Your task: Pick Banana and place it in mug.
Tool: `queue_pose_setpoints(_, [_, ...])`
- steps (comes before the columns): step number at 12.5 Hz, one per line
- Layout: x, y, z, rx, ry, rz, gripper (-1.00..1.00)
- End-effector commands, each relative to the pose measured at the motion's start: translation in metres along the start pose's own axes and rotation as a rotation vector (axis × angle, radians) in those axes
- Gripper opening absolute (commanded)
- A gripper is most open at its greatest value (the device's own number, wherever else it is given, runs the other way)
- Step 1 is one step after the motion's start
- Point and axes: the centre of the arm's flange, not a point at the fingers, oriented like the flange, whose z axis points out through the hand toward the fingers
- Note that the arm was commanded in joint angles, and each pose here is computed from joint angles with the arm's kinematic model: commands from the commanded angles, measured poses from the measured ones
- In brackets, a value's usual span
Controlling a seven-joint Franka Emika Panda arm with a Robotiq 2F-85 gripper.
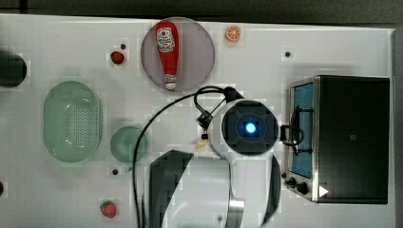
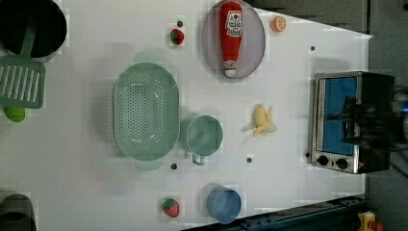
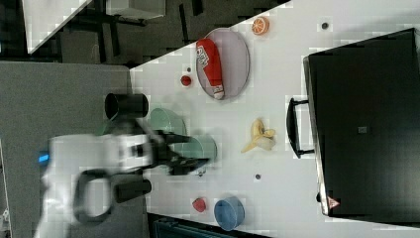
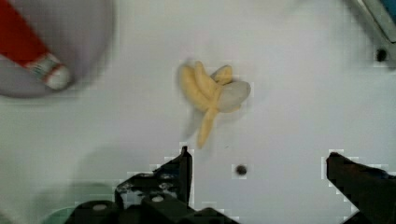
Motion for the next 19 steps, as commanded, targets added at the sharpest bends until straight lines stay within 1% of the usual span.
queue_pose_setpoints(1, [0.003,0.001,0.051,0.012,0.022,-0.251,1.00])
queue_pose_setpoints(3, [0.006,-0.002,0.093,0.010,0.027,-0.395,1.00])
queue_pose_setpoints(5, [0.009,-0.003,0.131,0.002,0.021,-0.540,1.00])
queue_pose_setpoints(7, [0.011,-0.005,0.167,-0.004,0.015,-0.645,1.00])
queue_pose_setpoints(11, [0.015,-0.010,0.225,-0.001,0.043,-0.669,1.00])
queue_pose_setpoints(15, [0.009,-0.011,0.262,-0.009,0.020,-0.677,1.00])
queue_pose_setpoints(16, [0.009,-0.015,0.263,-0.005,0.027,-0.682,0.93])
queue_pose_setpoints(17, [0.008,-0.014,0.265,-0.003,0.034,-0.682,0.65])
queue_pose_setpoints(18, [0.006,-0.013,0.265,-0.001,0.037,-0.682,0.43])
queue_pose_setpoints(19, [0.007,-0.016,0.260,0.005,0.055,-0.685,0.18])
